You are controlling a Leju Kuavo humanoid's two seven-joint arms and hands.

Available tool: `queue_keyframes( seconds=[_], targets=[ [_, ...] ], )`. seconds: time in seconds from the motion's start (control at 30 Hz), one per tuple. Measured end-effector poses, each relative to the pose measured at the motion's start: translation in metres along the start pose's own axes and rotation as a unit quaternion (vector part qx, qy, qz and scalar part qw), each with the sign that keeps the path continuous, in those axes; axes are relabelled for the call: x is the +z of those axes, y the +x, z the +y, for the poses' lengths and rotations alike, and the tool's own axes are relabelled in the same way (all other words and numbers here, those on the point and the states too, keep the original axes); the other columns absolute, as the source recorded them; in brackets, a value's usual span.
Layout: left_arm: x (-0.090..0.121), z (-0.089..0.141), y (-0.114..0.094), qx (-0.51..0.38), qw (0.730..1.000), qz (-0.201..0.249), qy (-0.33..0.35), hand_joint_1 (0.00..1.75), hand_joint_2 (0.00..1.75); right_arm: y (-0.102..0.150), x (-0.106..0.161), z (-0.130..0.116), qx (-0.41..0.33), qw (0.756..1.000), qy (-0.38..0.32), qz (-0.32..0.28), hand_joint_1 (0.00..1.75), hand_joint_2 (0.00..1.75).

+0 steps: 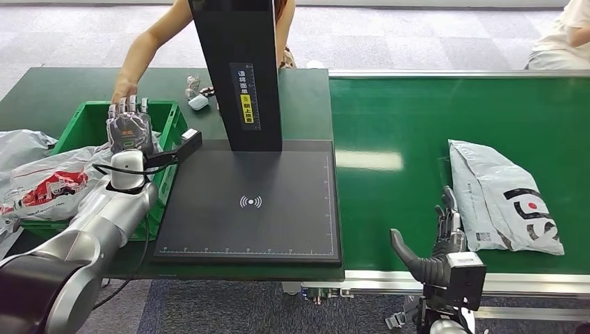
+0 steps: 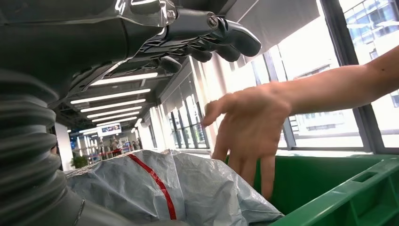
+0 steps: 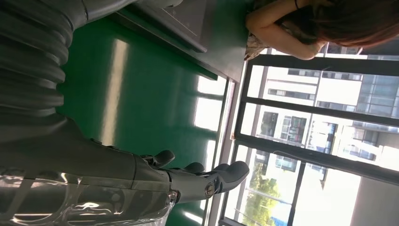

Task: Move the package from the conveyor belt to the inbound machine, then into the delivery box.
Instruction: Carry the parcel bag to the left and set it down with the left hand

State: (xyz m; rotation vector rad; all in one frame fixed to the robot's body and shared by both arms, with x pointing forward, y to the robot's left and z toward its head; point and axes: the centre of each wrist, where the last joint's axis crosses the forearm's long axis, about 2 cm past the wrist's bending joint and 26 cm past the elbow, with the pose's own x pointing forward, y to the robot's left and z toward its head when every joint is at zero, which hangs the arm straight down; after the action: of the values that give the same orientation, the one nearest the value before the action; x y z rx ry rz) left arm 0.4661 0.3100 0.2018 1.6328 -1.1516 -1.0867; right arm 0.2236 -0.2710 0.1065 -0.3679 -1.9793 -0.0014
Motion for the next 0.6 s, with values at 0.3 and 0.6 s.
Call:
queue_keyframes(
  seconds=[0.3, 0.6],
  targets=[
    [0.008, 0.002, 0.012, 0.102, 0.989, -0.078, 0.079, 0.00, 0.00, 0.001, 0.000, 0.002, 0.001, 1.000, -0.002, 0.002, 0.00, 1.75],
    [0.073, 0.005, 0.072, 0.530, 0.792, -0.173, 0.248, 0.00, 0.00, -0.004, -0.003, 0.007, -0.012, 1.000, -0.004, -0.005, 0.00, 1.75]
  ],
)
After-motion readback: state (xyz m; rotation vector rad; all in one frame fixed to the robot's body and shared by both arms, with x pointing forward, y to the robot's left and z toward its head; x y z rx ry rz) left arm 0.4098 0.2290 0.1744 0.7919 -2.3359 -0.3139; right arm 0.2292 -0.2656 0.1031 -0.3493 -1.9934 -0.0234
